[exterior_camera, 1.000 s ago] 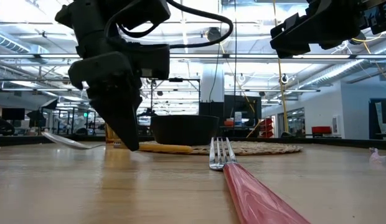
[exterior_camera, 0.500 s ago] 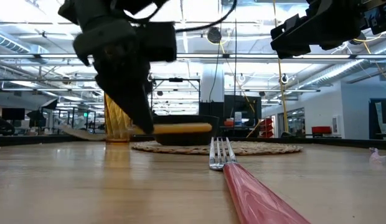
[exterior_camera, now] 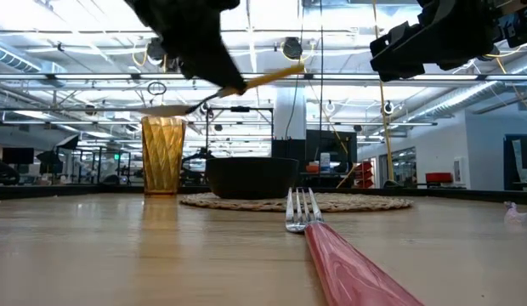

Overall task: Pick & Place Utensil
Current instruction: Put the yellow spoon into the black bowl on the brown mat

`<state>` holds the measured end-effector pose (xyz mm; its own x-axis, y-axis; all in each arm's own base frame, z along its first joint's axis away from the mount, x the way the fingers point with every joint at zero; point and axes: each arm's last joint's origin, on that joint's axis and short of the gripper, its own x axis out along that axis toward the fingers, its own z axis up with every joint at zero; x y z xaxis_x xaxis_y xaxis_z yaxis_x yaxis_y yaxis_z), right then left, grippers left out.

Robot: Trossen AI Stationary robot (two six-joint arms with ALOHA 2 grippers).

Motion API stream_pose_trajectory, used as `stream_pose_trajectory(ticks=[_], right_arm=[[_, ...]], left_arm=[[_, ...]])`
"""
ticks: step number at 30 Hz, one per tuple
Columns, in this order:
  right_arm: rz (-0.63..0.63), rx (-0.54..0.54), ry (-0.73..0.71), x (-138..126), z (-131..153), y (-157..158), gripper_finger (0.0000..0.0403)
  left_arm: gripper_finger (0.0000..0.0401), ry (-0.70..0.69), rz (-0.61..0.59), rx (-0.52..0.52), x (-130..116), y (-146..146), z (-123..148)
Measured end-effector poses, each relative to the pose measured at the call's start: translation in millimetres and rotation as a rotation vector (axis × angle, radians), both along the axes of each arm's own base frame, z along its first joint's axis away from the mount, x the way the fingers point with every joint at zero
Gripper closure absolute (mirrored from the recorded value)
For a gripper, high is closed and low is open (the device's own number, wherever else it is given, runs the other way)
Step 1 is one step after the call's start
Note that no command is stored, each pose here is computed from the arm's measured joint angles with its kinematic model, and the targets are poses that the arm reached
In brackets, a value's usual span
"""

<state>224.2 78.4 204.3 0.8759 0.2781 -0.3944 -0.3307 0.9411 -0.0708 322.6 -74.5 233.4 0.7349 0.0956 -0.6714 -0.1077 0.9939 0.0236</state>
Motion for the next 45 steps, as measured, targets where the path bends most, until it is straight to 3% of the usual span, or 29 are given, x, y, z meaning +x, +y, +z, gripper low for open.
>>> stream_pose_trajectory(ticks=[7,17,25,30,38,45], right_arm=[[0.0,0.0,-0.001,0.0,0.1,0.0,0.0287],[0.0,-0.002,0.006,-0.2,-0.5,-0.1,0.0287],[0.0,-0.002,0.006,-0.2,-0.5,0.0,0.0287],[0.0,-0.003,0.008,-0.4,-0.7,-0.1,0.0287],[0.002,-0.009,0.026,-1.1,-2.2,0.1,0.0287],[-0.001,-0.002,0.038,-1.5,-3.0,0.1,0.0287]], left_arm=[[0.0351,-0.109,0.04,0.083,8.0,16.2,11.2],[0.0335,-0.242,0.152,0.191,21.6,53.5,22.3],[0.0341,-0.303,0.244,0.223,26.8,89.3,27.3],[0.0326,-0.294,0.307,0.222,33.3,109.7,16.1],[0.035,-0.268,0.347,0.206,50.6,132.6,-19.5],[0.0324,-0.233,0.406,0.181,57.5,151.0,-47.9]])
